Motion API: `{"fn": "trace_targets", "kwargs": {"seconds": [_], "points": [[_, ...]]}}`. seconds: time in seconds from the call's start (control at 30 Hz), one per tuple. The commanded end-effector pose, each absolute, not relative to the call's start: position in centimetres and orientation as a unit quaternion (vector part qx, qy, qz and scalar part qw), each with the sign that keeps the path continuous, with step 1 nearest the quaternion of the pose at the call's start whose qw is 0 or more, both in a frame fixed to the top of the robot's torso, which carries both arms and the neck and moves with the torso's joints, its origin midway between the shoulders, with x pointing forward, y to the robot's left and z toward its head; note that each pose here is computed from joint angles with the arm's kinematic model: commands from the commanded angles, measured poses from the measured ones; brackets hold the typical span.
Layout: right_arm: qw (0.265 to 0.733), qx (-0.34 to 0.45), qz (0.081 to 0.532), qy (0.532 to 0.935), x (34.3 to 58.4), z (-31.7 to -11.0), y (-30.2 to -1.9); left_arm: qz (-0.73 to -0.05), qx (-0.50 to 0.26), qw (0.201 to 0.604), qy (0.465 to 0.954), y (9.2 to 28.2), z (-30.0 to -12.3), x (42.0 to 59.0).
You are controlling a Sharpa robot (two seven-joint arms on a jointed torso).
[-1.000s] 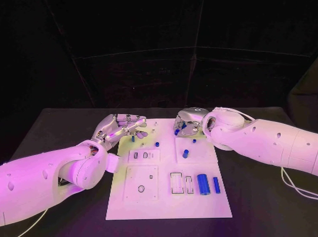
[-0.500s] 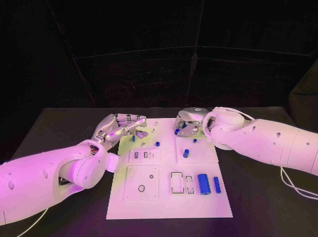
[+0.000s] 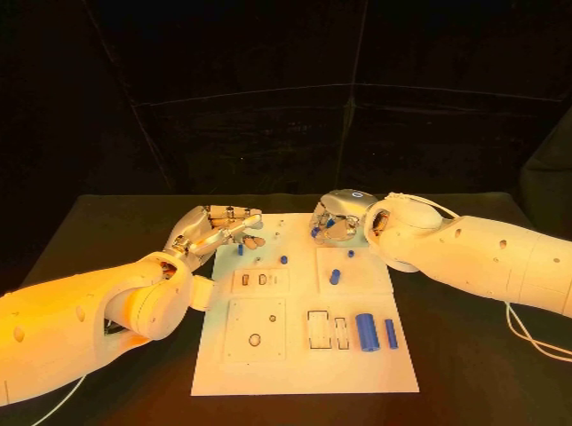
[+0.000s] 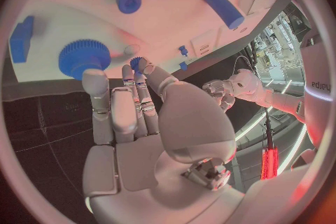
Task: Assemble the parts on the task board
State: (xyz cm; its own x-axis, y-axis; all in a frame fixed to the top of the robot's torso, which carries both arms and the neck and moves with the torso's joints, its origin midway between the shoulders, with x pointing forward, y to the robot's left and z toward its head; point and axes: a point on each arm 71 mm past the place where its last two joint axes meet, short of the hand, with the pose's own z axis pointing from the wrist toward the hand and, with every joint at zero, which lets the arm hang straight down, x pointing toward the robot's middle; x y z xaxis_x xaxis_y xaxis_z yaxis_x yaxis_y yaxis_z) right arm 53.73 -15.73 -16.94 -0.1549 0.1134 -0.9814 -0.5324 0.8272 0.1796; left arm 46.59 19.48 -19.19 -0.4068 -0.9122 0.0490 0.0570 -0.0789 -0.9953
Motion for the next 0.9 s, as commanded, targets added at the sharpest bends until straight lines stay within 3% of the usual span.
{"fn": "trace_targets", "kwargs": {"seconds": [0.03, 0.4, 0.9], "points": [[0.678, -0.119, 0.285, 0.667, 53.7, -15.7, -15.7, -0.631, -0.382, 0.381, 0.558, 19.3, -19.1, 46.5], [0.697, -0.106, 0.293, 0.646, 54.3, -15.4, -14.2, -0.630, -0.384, 0.382, 0.557, 19.6, -19.1, 46.7], [0.684, -0.128, 0.283, 0.661, 55.3, -15.7, -11.4, -0.629, -0.386, 0.381, 0.558, 19.7, -19.0, 46.5]]}}
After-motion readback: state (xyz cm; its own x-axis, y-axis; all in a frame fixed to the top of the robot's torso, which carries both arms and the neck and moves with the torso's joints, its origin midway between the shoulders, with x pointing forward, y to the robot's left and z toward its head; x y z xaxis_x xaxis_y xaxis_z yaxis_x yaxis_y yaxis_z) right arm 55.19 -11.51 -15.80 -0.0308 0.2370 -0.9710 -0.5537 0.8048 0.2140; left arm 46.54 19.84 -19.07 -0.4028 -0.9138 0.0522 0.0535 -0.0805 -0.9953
